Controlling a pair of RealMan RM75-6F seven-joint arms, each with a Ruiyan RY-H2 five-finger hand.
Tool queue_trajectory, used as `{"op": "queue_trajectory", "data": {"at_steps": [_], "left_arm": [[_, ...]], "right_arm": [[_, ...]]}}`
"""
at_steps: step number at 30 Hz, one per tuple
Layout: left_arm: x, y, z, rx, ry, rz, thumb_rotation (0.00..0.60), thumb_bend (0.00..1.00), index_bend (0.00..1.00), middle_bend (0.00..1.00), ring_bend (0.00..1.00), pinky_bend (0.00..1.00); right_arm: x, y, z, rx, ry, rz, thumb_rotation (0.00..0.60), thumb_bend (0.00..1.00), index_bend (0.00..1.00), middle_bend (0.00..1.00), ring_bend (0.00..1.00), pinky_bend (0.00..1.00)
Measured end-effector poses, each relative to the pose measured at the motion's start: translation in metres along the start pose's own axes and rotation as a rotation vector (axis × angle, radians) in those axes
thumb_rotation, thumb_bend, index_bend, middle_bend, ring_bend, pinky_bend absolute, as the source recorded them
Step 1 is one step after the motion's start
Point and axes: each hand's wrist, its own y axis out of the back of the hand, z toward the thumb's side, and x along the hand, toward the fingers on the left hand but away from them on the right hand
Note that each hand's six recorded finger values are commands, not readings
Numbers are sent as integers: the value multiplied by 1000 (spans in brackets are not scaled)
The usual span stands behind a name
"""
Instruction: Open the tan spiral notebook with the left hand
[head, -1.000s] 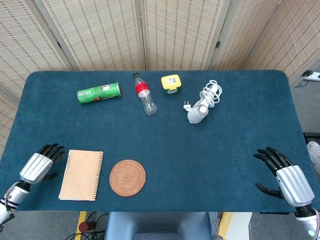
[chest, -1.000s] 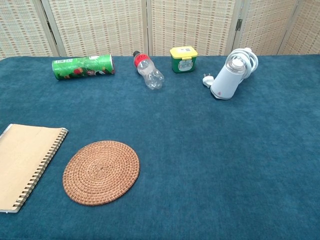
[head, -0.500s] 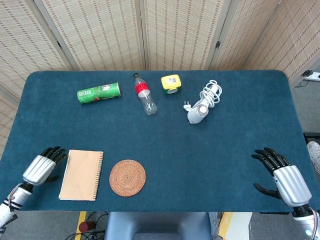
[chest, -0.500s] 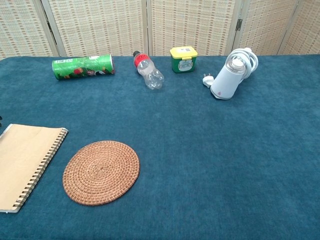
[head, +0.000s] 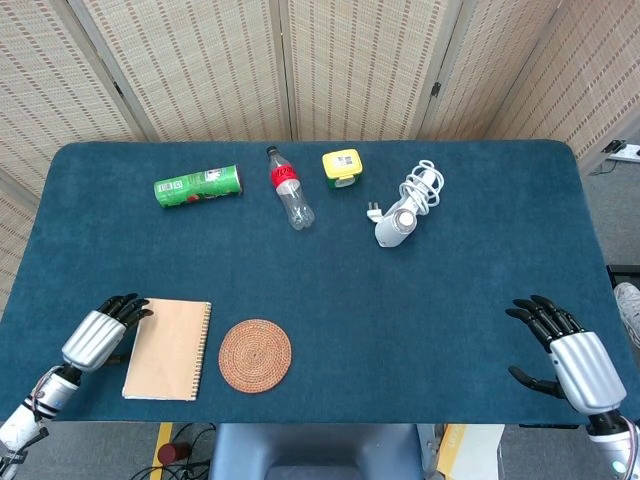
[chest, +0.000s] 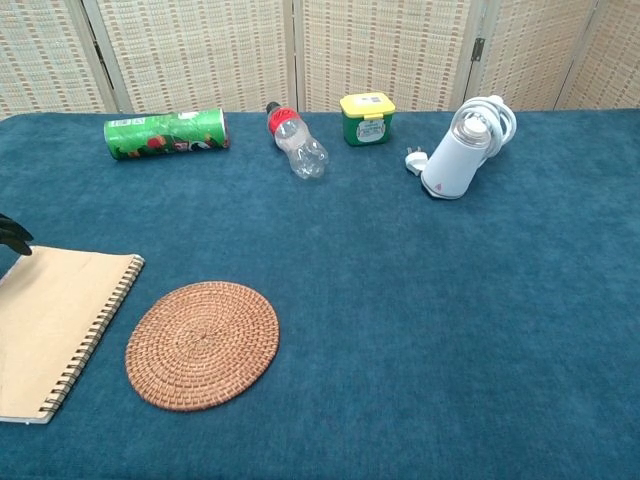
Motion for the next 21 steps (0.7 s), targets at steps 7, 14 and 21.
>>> {"op": "queue_trajectory", "data": {"at_steps": [7,14,21], "left_arm": [[7,0,11,-73,-8,38,600,88,281,222,157,241],[15,-2,18,-179,7,68,600,109,288,222,158,241],[25,-1,25,-283,9,101,600,230,286,222,156,240]], "right_arm": [[-1,1,1,-3,3,-11,600,189,202,213,114,216],[-1,1,1,-1,0,-11,600,189,203,213,114,215],[-1,2,1,0,-4,-15,600,189,202,213,115,215]]}}
